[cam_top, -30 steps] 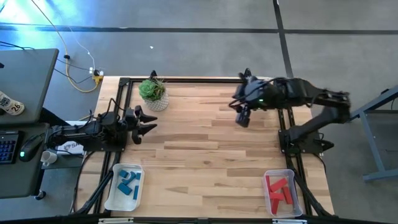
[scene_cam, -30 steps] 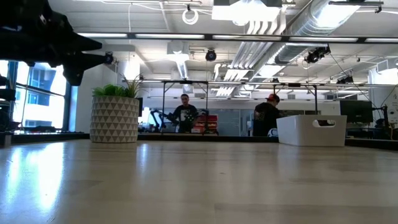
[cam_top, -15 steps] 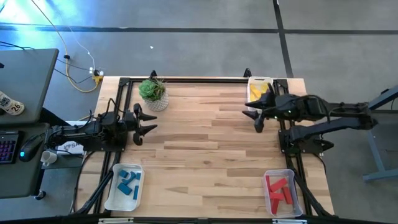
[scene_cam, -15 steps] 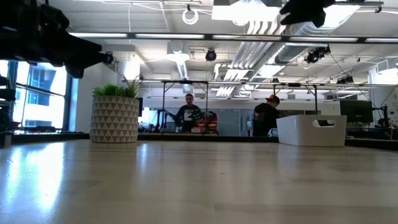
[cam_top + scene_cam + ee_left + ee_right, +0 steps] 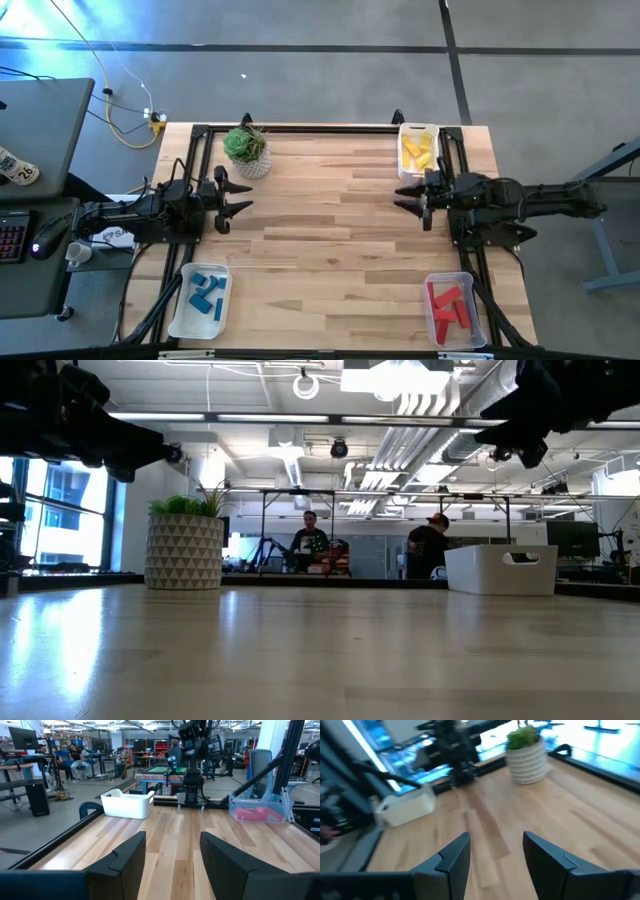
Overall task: Sort & place blocks by color
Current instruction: Return to Home Position
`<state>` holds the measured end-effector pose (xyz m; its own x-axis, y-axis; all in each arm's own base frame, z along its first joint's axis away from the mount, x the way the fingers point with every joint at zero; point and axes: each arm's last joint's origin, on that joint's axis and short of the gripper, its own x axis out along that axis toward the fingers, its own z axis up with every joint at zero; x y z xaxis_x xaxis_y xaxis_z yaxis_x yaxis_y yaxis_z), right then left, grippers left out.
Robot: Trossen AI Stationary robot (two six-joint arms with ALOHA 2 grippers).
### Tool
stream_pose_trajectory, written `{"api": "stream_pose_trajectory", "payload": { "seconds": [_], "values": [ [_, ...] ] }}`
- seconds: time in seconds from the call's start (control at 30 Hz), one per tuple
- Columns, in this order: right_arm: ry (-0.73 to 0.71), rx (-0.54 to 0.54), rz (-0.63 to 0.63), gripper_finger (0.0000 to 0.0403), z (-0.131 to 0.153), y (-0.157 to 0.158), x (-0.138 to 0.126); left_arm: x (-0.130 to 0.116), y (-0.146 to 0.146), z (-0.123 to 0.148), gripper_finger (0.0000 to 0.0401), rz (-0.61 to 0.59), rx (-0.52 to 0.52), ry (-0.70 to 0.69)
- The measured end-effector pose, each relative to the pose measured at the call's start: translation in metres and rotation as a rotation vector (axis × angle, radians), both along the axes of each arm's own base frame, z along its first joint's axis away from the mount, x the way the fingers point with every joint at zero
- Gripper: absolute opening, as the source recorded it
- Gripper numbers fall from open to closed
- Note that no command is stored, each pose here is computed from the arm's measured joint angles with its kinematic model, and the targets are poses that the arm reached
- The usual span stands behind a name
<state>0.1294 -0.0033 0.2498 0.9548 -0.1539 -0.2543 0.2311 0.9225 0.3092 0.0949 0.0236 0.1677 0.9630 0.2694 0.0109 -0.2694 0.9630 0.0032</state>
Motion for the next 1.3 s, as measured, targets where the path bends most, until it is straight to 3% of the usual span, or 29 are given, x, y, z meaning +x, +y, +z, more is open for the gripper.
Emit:
{"api": "stream_pose_trajectory", "payload": {
  "seconds": [0.27,0.57,0.8,1.1,1.3],
  "values": [
    [-0.085,0.053,0.187,0.0167,-0.046,0.005,-0.007,0.0,0.0,0.0,0.0174,0.0,0.0,0.0],
    [-0.168,0.123,0.196,0.0167,-0.089,0.006,-0.011,0.0,0.0,0.0,0.0174,0.0,0.0,0.0],
    [-0.151,0.087,0.188,0.0167,-0.091,0.006,-0.012,0.0,0.0,0.0,0.0174,0.0,0.0,0.0],
    [-0.263,0.002,0.147,0.0167,-0.08,0.0,-0.017,0.0,0.0,0.0,0.0174,-0.001,0.0,0.0],
    [-0.247,0.009,0.129,0.0167,-0.083,-0.003,-0.024,0.0,0.0,0.0,0.0174,-0.001,0.0,0.0]
  ]
}}
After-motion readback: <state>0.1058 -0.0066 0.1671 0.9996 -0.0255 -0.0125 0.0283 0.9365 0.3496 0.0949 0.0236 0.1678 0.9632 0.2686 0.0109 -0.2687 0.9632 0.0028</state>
